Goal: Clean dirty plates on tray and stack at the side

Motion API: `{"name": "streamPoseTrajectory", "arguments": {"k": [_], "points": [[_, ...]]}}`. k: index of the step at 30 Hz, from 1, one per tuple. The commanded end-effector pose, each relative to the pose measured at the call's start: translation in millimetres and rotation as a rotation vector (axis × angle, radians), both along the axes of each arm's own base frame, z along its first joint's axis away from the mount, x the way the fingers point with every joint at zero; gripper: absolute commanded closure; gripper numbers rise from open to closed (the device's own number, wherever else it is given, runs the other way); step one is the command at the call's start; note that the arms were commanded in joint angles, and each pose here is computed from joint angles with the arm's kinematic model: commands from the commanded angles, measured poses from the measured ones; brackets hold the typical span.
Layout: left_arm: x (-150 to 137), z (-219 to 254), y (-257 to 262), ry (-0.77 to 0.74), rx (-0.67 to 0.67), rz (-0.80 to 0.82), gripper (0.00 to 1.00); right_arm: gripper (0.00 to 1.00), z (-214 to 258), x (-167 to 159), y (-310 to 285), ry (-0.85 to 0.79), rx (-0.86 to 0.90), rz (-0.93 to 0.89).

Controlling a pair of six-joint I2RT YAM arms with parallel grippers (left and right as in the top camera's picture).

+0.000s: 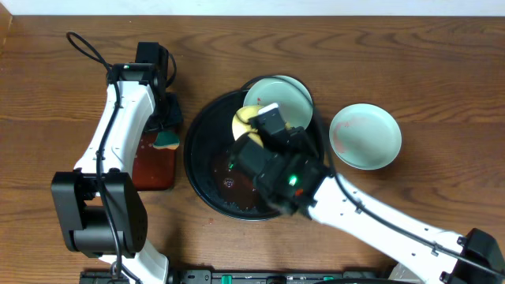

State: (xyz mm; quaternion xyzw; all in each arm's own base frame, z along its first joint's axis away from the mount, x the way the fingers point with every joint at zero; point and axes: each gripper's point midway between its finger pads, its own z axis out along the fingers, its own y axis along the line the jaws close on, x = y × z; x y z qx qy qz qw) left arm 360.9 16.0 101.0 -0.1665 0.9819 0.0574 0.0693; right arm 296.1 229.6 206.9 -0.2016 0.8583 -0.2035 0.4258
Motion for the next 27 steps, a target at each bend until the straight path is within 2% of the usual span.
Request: {"name": "streamPoseTrajectory", "arguments": {"k": [1,8,18,20,27], "points": [[6,13,1,-0.037,0.003,-0.011,0.92,0.99,45,-2,-8,-0.213,-0.082,-0.055],[6,13,1,-0.038,0.003,-0.012,0.93,0.99,69,-13,-5,-0.344,-0.142,-0.066],[6,13,1,-0.038,0.003,-0.011,0.93,0.99,69,-14,-3,-0.344,-0.137,-0.061],[6,13,1,-0.038,0.003,-0.011,0.93,0.99,61,-13,-1,-0.306,-0.099,-0.053],[6,13,1,-0.038,0.003,-0.012,0.93,0.99,-10,-14,22,0.118,0.195,0.022]]}}
